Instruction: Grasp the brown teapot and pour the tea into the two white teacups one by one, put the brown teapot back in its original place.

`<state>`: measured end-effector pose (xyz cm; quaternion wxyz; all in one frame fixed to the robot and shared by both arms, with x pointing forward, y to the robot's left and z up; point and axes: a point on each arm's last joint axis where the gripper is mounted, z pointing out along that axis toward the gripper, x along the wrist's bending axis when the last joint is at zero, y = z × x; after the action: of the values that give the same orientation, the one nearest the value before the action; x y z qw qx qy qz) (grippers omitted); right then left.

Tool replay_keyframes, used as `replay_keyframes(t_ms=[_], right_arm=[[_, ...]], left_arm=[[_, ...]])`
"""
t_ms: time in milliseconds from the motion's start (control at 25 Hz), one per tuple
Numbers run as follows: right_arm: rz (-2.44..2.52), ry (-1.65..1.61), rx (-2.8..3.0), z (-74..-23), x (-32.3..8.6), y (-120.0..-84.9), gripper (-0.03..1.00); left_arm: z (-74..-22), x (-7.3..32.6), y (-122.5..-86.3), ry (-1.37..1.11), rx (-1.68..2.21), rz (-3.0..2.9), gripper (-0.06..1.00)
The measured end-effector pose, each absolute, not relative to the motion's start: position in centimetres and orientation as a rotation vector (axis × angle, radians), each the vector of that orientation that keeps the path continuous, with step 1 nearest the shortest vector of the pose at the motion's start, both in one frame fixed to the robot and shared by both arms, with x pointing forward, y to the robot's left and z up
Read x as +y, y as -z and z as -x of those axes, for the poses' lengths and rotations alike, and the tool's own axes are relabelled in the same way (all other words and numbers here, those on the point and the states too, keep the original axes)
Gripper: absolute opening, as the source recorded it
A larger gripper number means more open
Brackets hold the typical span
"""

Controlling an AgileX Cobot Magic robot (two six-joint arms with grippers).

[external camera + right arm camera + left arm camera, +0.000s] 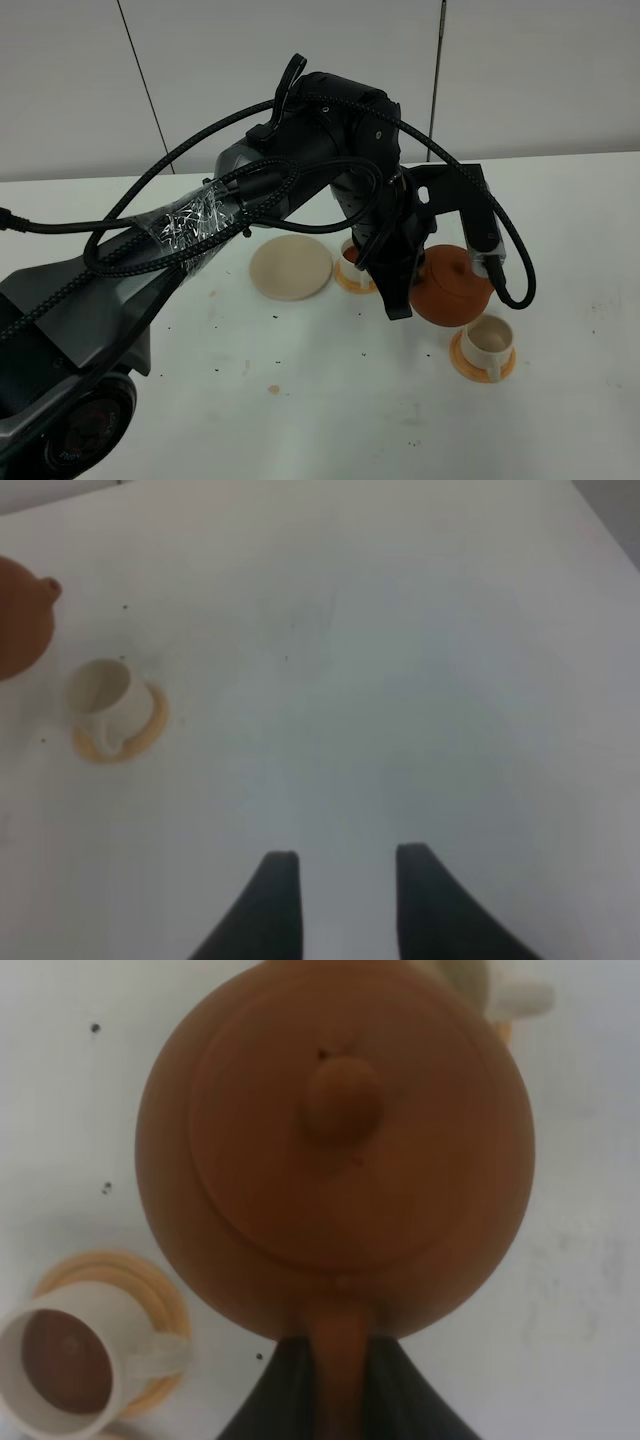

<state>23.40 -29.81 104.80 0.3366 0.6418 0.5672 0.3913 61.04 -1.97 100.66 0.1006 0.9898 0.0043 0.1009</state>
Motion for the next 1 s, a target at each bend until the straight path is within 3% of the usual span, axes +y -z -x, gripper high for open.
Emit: replay_keyframes(t_ms=[320,1000], right_arm=[[-1.673,-1.02,1.479,-23.4,-29.8,-104.8,0.23],[-1.673,-1.02,1.479,-23.4,-29.8,-104.8,0.23]], left_arm=[[-61.3,-2.3,-98.7,-0.255,0.046,-2.949,0.18],[-61.2,-1.7,-98.5,-0.229,0.04,-3.018,0.18]])
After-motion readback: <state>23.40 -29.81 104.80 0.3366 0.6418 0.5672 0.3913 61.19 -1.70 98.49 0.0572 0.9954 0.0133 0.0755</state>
